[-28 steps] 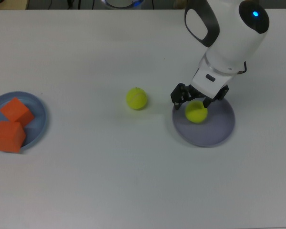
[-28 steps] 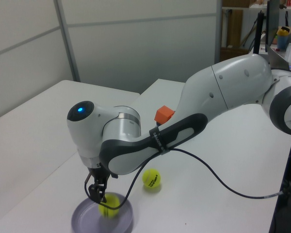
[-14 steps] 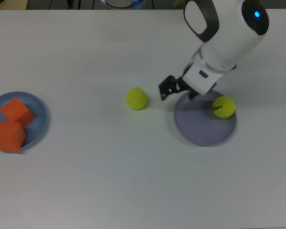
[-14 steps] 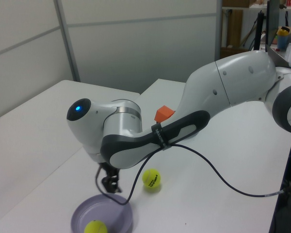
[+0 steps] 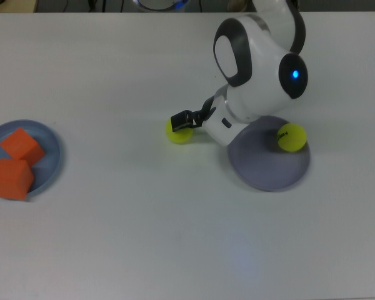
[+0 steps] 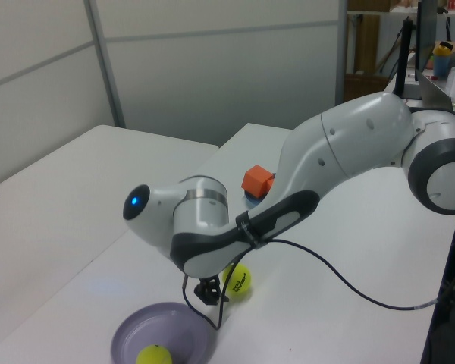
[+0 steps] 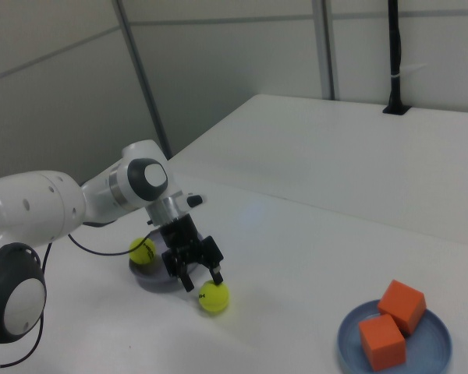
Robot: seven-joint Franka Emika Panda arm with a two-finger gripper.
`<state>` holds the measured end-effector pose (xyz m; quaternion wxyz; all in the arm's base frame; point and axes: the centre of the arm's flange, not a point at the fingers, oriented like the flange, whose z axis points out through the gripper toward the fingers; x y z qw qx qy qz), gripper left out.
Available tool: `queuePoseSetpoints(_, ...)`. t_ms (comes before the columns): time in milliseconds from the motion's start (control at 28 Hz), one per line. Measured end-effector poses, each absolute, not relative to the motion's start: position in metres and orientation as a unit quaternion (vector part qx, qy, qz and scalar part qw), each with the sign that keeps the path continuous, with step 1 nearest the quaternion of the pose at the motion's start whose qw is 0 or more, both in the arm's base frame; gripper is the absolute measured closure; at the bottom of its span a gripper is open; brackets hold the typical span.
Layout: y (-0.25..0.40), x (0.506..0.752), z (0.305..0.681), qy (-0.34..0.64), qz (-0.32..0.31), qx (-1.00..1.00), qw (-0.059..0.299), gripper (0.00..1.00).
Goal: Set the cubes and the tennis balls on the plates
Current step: 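Move to the second tennis ball and grasp it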
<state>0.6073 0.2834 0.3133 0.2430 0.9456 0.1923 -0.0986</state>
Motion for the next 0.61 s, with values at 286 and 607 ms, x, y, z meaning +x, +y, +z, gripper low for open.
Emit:
queuePoseSetpoints(286,0.257,0.607,0.289,0.187,-0.123,0.938,0.265,0.06)
queuePoseSetpoints(607,0.243,0.613,0.293,0.181,-0.124,0.939,0.264,0.34)
